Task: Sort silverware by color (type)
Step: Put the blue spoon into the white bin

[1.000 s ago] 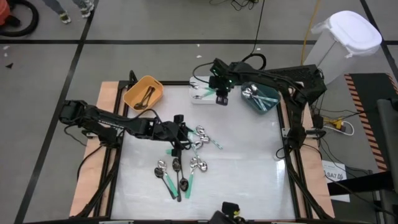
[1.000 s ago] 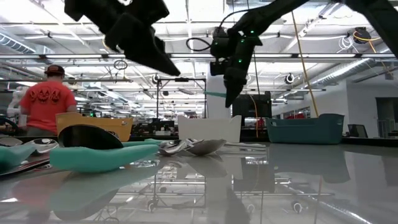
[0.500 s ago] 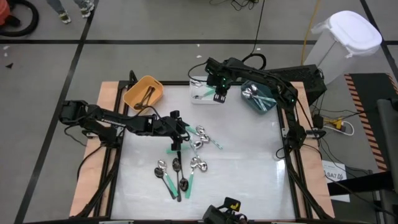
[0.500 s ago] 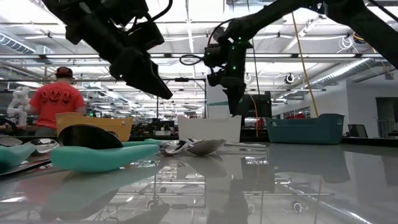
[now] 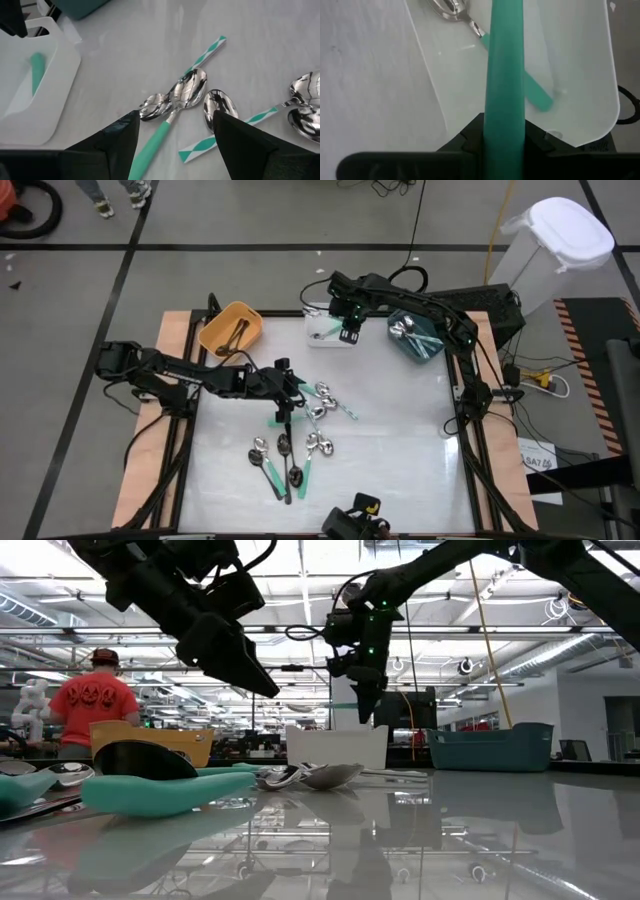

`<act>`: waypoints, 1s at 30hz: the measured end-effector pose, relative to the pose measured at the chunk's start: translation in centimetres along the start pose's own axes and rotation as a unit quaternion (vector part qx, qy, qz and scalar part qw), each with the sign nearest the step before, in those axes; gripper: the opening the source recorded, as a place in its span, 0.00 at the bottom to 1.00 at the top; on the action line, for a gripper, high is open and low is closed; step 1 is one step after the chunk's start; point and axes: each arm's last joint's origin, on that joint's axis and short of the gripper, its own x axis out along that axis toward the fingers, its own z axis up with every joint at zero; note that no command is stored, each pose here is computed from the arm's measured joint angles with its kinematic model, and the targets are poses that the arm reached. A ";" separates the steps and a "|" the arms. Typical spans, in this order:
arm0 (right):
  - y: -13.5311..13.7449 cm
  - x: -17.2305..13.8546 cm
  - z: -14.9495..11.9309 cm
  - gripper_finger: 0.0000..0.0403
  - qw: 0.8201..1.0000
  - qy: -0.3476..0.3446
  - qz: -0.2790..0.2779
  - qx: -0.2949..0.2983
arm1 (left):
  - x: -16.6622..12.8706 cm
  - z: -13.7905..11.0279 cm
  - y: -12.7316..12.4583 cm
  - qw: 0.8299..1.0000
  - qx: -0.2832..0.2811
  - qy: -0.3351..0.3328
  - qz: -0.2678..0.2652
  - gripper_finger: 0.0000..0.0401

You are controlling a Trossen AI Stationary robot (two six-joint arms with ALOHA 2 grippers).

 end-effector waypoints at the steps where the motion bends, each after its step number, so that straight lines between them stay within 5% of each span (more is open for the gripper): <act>1: 0.0 0.1 0.0 0.17 1.000 0.001 0.000 0.002 | 0.0 0.0 0.0 1.000 -0.001 0.000 0.000 0.63; 30: 0.1 2.8 0.2 0.18 0.998 0.045 -0.034 -0.009 | 0.0 0.0 0.0 1.000 0.000 0.000 0.000 0.63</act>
